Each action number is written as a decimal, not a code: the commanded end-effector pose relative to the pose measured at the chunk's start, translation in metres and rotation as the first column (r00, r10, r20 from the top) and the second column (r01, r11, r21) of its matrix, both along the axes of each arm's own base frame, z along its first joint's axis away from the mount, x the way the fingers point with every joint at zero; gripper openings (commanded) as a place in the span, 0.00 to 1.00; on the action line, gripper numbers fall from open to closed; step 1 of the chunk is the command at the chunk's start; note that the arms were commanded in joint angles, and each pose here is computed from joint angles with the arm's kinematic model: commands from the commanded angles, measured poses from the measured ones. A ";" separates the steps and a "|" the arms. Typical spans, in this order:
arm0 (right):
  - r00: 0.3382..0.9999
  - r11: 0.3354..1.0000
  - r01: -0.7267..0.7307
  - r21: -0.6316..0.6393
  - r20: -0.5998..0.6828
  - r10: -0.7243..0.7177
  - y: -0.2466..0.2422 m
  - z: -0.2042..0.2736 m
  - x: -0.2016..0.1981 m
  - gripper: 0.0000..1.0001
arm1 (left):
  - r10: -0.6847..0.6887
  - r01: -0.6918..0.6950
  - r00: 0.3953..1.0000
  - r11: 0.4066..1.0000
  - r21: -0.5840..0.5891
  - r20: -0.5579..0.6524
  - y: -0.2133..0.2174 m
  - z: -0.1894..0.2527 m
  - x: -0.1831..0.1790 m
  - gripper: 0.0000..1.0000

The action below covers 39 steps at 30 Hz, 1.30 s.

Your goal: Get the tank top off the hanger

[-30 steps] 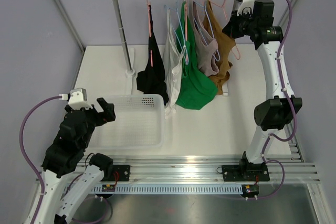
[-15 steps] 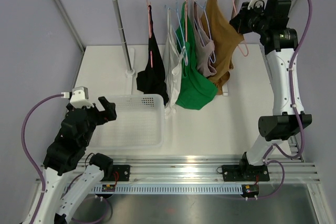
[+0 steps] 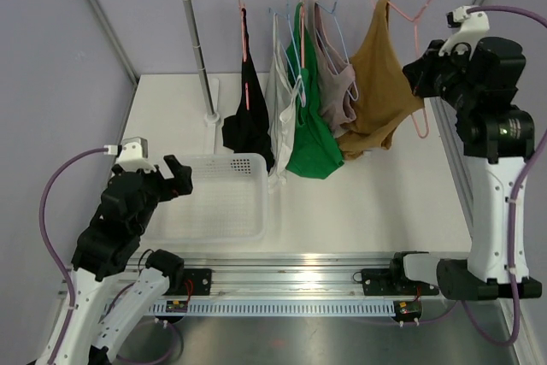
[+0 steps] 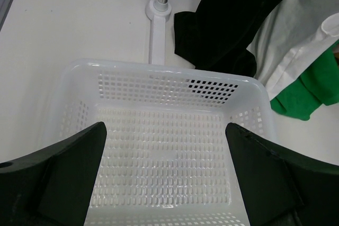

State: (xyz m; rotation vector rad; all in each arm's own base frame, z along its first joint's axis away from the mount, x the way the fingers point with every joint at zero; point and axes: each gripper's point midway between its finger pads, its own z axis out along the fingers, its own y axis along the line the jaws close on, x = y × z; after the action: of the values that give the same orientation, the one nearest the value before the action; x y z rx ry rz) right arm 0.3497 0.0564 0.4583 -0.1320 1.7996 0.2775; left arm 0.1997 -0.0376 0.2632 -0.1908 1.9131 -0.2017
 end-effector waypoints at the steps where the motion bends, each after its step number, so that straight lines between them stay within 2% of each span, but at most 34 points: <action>1: 0.988 0.998 0.050 0.048 0.146 -0.056 -0.009 0.047 -0.051 0.00 | -0.084 0.091 0.990 0.994 -0.062 0.111 -0.018 0.043 0.004 0.99; 6: 0.978 0.992 0.095 0.086 0.178 -0.109 -0.018 0.066 -0.112 0.00 | -0.266 0.281 0.957 0.948 -0.147 0.116 -0.062 0.068 0.010 0.99; 11: 0.996 0.996 0.042 0.080 0.069 -0.047 -0.009 0.034 -0.162 0.00 | -0.387 0.409 0.911 0.893 -0.188 0.142 -0.110 0.100 0.028 0.99; 12: 0.998 0.996 0.042 0.083 0.053 -0.047 -0.009 0.028 -0.170 0.00 | -0.448 0.469 0.882 0.860 -0.199 0.146 -0.130 0.105 0.021 0.99; 16: 0.999 0.994 0.019 0.103 0.024 -0.022 -0.005 0.006 -0.205 0.00 | -0.497 0.526 0.846 0.835 -0.161 0.192 -0.180 0.134 0.019 0.99; 17: 0.999 0.993 -0.008 0.119 0.034 0.004 0.000 0.001 -0.219 0.00 | -0.514 0.552 0.826 0.819 -0.154 0.230 -0.195 0.153 0.009 0.99; 18: 0.998 0.991 -0.044 0.129 0.052 0.038 0.005 0.001 -0.226 0.00 | -0.541 0.570 0.815 0.813 -0.118 0.208 -0.215 0.149 0.012 0.99; 20: 0.994 0.983 -0.105 0.148 0.037 0.100 0.014 -0.010 -0.238 0.00 | -0.569 0.603 0.787 0.791 -0.102 0.240 -0.238 0.162 0.007 0.99; 23: 0.989 0.975 -0.141 0.169 -0.017 0.146 0.021 -0.032 -0.245 0.00 | -0.642 0.682 0.713 0.728 -0.068 0.282 -0.284 0.181 -0.008 0.99; 26: 0.986 0.972 -0.154 0.175 -0.041 0.163 0.024 -0.046 -0.246 0.00 | -0.667 0.710 0.674 0.703 -0.032 0.318 -0.317 0.193 -0.004 0.99; 33: 0.959 0.941 -0.272 0.201 -0.030 0.283 0.043 -0.054 -0.251 0.00 | -0.654 0.692 0.682 0.722 0.001 0.327 -0.376 0.194 0.026 0.98; 39: 0.959 0.944 -0.274 0.182 -0.015 0.282 0.040 -0.057 -0.254 0.00 | -0.640 0.664 0.723 0.748 -0.007 0.259 -0.404 0.169 0.047 0.82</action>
State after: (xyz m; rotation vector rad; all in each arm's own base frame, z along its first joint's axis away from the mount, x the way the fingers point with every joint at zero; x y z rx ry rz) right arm 0.0965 0.0911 0.3774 -0.2021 1.9050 0.6230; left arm 0.2350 -0.4451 0.4050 0.5426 1.7028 -0.7547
